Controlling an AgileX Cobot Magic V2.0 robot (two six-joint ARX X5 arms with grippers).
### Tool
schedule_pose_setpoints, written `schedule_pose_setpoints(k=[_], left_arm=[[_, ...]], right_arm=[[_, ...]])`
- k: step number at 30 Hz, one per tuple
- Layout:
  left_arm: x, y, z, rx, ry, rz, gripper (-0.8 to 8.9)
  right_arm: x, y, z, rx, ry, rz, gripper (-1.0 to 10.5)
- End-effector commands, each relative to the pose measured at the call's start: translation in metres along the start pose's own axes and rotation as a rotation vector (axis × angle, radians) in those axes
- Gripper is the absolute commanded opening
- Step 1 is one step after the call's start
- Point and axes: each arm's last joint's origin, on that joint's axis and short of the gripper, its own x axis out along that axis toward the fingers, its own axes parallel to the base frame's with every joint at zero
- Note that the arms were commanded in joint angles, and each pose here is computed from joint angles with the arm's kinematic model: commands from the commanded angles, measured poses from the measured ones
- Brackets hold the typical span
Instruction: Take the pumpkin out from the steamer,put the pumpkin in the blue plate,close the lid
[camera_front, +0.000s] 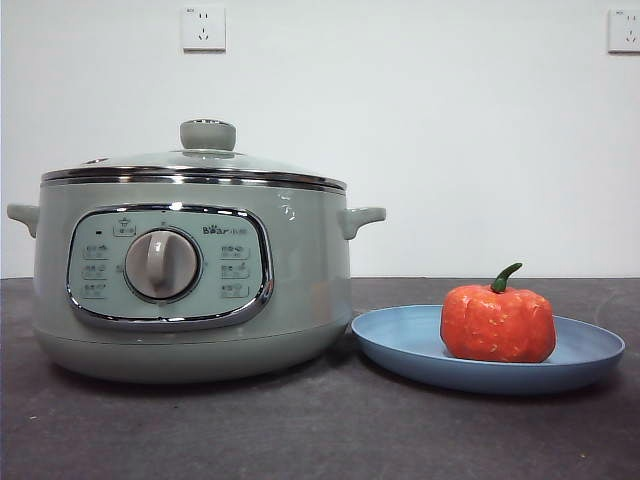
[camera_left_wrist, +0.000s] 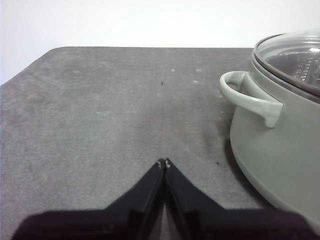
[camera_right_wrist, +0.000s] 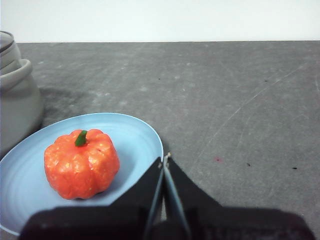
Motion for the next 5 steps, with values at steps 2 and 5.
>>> schedule_pose_setpoints(k=[2, 5], left_arm=[[0.0013, 0.0006, -0.0046, -0.007, 0.014, 0.007, -0.03], [0.0013, 0.0006, -0.0046, -0.007, 0.014, 0.007, -0.03]], right_arm=[[0.0013, -0.0001, -0.0041, 0.000, 0.011, -0.002, -0.2], [0.0013, -0.0001, -0.0041, 0.000, 0.011, -0.002, -0.2]])
